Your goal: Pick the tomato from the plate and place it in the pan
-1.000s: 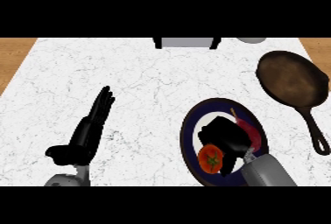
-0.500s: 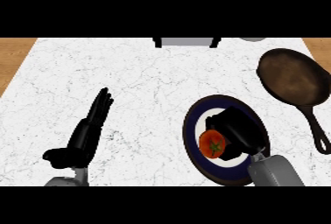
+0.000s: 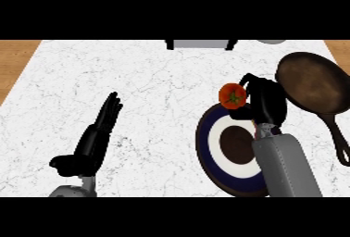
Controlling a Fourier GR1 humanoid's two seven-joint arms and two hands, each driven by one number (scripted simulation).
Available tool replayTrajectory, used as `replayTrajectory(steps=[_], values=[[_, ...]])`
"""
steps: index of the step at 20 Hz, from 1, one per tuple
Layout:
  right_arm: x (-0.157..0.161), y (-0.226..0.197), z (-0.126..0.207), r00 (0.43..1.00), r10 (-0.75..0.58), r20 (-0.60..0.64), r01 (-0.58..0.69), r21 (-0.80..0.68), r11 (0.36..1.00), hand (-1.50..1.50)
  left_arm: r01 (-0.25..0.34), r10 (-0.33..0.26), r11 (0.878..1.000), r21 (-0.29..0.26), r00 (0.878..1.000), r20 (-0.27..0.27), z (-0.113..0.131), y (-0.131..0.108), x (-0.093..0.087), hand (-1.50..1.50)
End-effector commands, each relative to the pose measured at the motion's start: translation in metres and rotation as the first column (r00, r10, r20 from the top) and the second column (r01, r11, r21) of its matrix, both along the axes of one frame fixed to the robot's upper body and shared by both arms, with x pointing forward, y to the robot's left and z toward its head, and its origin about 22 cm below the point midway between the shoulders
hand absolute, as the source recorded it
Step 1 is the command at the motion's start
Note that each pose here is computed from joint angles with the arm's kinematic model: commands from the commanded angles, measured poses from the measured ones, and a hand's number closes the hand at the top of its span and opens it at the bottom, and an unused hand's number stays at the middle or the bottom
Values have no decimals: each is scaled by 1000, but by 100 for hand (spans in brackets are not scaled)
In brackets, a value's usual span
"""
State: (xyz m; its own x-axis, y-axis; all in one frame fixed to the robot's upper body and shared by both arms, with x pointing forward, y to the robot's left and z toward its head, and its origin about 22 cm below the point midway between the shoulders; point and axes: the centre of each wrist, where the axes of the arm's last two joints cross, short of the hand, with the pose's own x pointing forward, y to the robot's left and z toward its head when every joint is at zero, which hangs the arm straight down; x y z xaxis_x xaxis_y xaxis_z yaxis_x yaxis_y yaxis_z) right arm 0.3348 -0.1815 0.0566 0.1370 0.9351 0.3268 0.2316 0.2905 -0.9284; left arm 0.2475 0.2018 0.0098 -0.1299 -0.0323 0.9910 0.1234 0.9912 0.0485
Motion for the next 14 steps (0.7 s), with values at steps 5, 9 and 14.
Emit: replayTrajectory(steps=[5, 9, 14], values=[[48, 29, 69, 946, -304, 112, 274, 228, 934, 150, 9, -9, 1000, -14, 1000, 15, -6, -8, 13, 0], [43, -1, 46, 920, -375, 116, 330, 292, 898, 150, -4, 4, 1000, -14, 1000, -16, -5, -10, 6, 0], [60, -65, 41, 869, -468, 160, 395, 344, 852, 150, 1, -1, 1000, 6, 1000, -12, 1, 4, -1, 0]])
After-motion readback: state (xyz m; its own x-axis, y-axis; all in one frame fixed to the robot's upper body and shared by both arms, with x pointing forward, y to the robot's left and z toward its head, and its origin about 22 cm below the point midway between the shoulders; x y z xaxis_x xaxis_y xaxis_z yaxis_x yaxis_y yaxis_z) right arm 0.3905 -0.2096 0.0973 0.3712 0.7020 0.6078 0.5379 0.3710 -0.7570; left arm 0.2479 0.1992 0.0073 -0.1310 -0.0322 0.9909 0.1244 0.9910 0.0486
